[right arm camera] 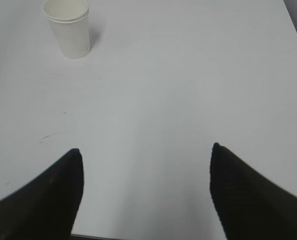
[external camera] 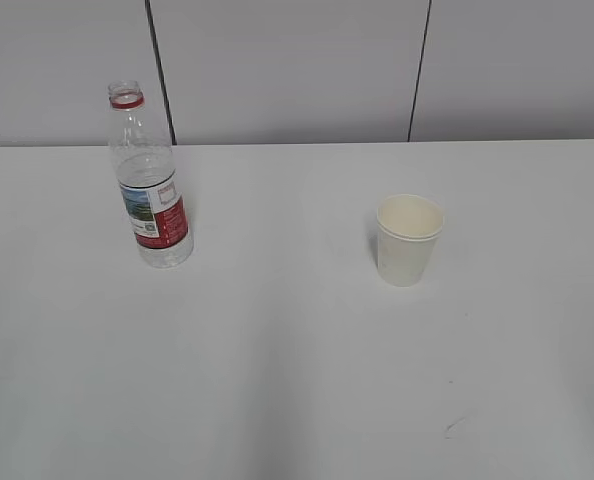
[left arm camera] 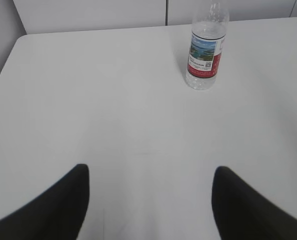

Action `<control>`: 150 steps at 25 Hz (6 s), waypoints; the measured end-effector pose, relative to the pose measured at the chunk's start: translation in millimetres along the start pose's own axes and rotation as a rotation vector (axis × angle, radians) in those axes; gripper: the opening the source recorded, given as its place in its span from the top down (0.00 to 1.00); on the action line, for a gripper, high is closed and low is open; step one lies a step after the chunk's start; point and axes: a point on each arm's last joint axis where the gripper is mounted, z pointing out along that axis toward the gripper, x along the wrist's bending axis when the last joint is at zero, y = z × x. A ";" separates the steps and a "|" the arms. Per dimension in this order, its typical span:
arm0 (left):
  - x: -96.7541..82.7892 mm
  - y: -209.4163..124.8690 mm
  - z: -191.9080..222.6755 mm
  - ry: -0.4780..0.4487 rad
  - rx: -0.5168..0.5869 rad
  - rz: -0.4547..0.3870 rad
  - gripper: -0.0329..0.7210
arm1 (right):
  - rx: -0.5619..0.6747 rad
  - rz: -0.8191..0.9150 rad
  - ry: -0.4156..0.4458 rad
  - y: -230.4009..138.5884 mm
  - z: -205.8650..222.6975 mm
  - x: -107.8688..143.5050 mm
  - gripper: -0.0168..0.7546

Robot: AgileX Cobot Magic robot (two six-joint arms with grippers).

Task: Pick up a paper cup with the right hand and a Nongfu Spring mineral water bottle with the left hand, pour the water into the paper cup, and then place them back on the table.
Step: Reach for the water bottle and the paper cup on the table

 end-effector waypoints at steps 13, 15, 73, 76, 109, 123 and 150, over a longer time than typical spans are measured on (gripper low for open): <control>0.0 0.0 0.0 0.000 0.000 0.000 0.34 | -0.126 0.015 0.018 13.8 -5.9 1.2 0.23; 0.0 0.0 0.0 0.000 0.000 0.000 0.34 | -0.202 0.016 0.017 23.6 -6.0 0.8 0.23; -22.4 107.1 192.1 -0.125 -0.395 0.032 0.34 | -0.437 0.146 0.066 124.9 156.0 6.7 0.23; -25.0 91.8 207.8 -0.135 -0.350 -0.007 0.34 | -0.437 0.146 0.066 124.8 156.0 6.7 0.23; -62.3 19.0 253.4 -0.459 -0.368 0.092 0.34 | -0.347 0.067 0.384 34.8 257.9 46.7 0.23; -62.8 18.8 253.2 -0.465 -0.368 0.097 0.34 | -0.239 0.048 0.371 9.4 276.9 48.3 0.23; -63.0 20.2 252.5 -0.468 -0.385 0.094 0.34 | -0.189 0.117 0.385 1.9 340.8 52.7 0.20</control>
